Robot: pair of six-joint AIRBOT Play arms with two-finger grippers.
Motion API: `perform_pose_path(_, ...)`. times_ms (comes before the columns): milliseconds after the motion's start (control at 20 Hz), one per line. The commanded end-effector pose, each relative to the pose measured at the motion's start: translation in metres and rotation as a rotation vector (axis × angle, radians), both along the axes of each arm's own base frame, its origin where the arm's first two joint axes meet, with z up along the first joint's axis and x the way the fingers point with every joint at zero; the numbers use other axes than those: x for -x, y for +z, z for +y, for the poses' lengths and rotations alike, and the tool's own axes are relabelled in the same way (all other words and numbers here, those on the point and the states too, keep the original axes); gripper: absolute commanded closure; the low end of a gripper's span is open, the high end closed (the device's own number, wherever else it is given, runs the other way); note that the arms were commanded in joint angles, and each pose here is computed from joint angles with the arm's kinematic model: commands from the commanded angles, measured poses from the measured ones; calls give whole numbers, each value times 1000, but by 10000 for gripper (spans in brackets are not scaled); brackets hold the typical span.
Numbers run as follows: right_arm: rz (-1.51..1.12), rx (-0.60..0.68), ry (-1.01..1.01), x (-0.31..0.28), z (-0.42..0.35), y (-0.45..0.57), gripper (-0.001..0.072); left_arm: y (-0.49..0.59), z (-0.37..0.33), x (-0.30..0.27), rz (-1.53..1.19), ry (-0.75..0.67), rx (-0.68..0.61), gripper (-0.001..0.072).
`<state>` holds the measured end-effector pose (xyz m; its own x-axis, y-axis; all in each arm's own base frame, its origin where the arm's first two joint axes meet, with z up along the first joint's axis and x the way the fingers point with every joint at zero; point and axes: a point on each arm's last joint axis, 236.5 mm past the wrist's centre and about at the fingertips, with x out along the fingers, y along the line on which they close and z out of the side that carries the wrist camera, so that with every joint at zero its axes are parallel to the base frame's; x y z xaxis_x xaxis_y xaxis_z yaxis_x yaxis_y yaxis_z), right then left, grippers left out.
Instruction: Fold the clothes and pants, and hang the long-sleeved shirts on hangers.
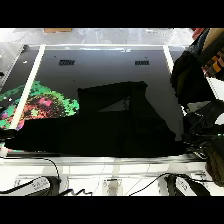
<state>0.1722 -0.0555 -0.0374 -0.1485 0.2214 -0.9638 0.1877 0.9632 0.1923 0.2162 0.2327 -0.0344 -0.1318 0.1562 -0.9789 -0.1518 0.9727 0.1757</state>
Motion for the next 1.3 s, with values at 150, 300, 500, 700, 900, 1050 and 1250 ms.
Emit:
perform_pose_path(150,-11,9,-2,-2,-2,-1,690,5,30,-11,-49,-31,-115,696)
perform_pose_path(300,-10,7,-4,-2,-2,-1,650,6,38,-22,-97,-45,-149,664)
perform_pose_path(500,-5,15,-37,-3,-2,-1,5,7,41,-20,-87,-47,-160,57)
perform_pose_path(700,-20,21,-37,-7,-3,-2,7,8,43,-19,-81,-50,-168,60)
perform_pose_path(900,-173,-62,111,-39,20,7,24,6,32,-29,-109,-35,-147,65)
perform_pose_path(1050,-307,-108,359,-66,60,13,35,6,19,-42,-112,-85,-144,65)
perform_pose_path(1250,-493,-57,675,-104,115,14,125,6,-1,-60,-117,-159,-140,65)
